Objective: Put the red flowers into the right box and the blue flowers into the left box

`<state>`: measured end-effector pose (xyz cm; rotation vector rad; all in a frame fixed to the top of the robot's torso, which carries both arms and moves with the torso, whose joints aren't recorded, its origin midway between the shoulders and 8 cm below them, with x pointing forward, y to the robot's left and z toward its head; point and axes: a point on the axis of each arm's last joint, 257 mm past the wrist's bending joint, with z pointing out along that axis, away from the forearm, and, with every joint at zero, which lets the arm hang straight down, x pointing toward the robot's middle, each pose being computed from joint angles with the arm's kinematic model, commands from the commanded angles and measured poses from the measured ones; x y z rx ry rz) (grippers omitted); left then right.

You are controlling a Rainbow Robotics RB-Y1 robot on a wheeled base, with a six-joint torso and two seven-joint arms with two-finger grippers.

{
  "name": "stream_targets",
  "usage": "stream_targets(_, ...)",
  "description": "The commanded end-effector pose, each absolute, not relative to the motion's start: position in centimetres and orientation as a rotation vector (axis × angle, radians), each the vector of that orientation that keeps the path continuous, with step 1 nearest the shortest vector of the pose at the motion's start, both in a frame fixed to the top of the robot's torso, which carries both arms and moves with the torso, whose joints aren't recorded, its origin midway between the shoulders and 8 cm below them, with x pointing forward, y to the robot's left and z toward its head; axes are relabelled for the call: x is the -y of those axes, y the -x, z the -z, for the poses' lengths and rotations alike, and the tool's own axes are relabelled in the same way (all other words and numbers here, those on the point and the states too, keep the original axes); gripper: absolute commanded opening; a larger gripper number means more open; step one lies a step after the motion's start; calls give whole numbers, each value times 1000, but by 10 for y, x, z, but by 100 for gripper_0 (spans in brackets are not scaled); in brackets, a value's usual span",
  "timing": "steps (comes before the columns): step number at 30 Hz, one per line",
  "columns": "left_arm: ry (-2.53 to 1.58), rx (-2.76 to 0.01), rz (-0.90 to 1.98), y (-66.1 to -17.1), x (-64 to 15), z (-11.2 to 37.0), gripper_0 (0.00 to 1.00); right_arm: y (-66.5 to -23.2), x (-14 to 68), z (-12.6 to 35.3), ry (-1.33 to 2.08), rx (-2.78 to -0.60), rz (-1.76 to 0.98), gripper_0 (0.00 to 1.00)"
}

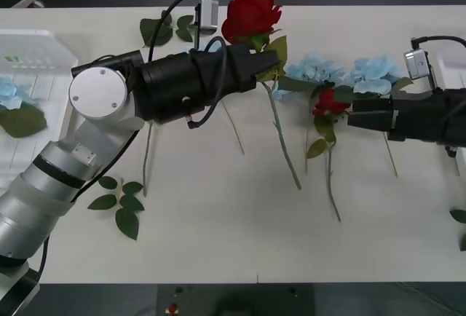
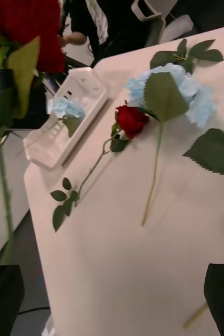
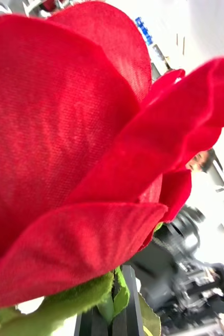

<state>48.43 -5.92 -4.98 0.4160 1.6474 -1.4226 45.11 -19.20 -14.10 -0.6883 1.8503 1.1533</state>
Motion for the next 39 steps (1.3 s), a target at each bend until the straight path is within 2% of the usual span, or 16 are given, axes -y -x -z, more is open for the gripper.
stream_targets(1,-407,-1575,1422,-491,62,13,0,-424,179,135,636,-1802,-1211,100)
stream_targets(11,-385,-1552,1431,-494,66,4,0,-393,116,144,459,-1683,-1416,100)
stream_targets(15,-384,-1552,1433,-494,66,4,0,-396,89,136,408,-1608,-1473,100)
stream_targets(24,-383,-1561,1435,-494,68,8,0,-421,60,112,387,-1488,-1421,100)
stream_targets(36,-383,-1563,1437,-493,68,8,0,-438,21,92,405,-1415,-1379,100)
stream_targets(37,-381,-1562,1438,-494,68,8,0,-438,19,91,408,-1414,-1378,99)
stream_targets(38,-381,-1562,1438,-494,68,8,0,-439,18,91,408,-1413,-1376,89)
stream_targets(39,-382,-1562,1437,-494,68,8,0,-439,17,90,409,-1412,-1377,75)
